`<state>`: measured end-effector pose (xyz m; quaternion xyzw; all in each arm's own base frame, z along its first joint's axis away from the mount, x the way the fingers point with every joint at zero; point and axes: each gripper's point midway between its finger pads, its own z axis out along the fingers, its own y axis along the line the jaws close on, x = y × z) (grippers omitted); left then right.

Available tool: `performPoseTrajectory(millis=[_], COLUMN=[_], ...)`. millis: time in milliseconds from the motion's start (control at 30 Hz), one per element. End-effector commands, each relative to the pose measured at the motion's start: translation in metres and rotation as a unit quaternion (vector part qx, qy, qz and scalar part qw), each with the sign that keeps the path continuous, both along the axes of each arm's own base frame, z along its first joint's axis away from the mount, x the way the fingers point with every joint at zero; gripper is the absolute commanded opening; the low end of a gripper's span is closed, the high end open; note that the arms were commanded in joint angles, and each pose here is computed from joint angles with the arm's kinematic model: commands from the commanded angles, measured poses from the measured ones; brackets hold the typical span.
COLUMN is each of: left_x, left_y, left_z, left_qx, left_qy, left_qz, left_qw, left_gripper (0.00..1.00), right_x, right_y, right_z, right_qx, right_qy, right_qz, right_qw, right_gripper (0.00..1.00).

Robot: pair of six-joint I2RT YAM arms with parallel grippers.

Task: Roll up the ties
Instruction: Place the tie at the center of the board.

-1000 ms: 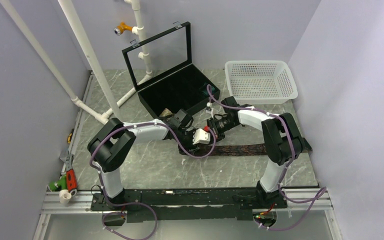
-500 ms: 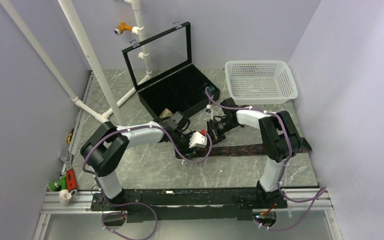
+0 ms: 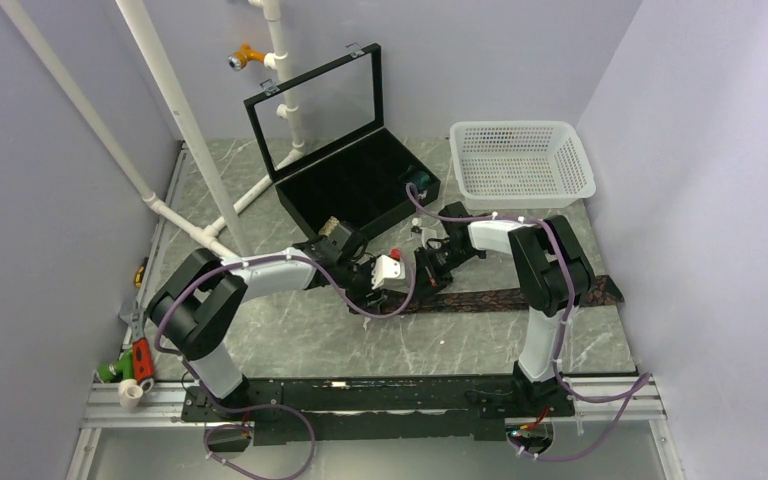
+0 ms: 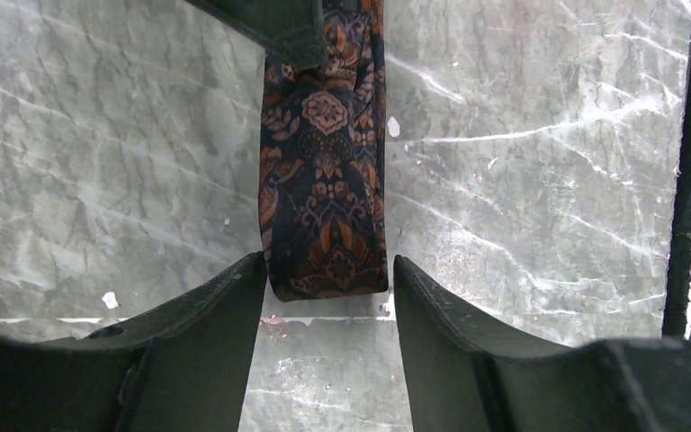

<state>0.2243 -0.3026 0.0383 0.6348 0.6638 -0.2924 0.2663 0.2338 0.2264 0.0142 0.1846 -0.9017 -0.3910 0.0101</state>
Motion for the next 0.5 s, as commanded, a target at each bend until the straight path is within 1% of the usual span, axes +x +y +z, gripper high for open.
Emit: performPoseTrajectory(millis=[0, 67, 167, 233, 333, 467], left_x=[0.0, -0.001, -0.004, -0.005, -0.005, -0.004], left_y=[-0.023, -0.03, -0.043, -0.053, -0.069, -0.077], left_z=[0.022, 0.032, 0.047, 0.053, 0.051, 0.031], left_qx=[-0.044, -0.054, -0.07, -0.079, -0.081, -0.069], left_qy=[-0.008, -0.008, -0.015, -0.014, 0.0, 0.02], left_qz=[-0.012, -0.013, -0.018, -0.019, -0.013, 0.007], left_qw=[0.999, 0.998, 0.997, 0.997, 0.997, 0.997], left_gripper=[0.51, 0.43, 0.37, 0.36, 0.38, 0.4], right_x=[-0.003, -0.004, -0.007, -0.008, -0.01, -0.011], right_y=[-0.012, -0.011, -0.01, -0.009, -0.005, -0.004], right_z=[-0.017, -0.016, -0.015, -0.016, -0.015, -0.011], right_qx=[-0.046, -0.045, -0.043, -0.04, -0.033, -0.024], right_qy=[-0.03, -0.031, -0.031, -0.029, -0.024, -0.024], right_qz=[0.021, 0.022, 0.023, 0.023, 0.023, 0.023], right_qw=[0.998, 0.998, 0.998, 0.999, 0.999, 0.999], right_gripper=[0.0, 0.0, 0.0, 0.0, 0.0, 0.0])
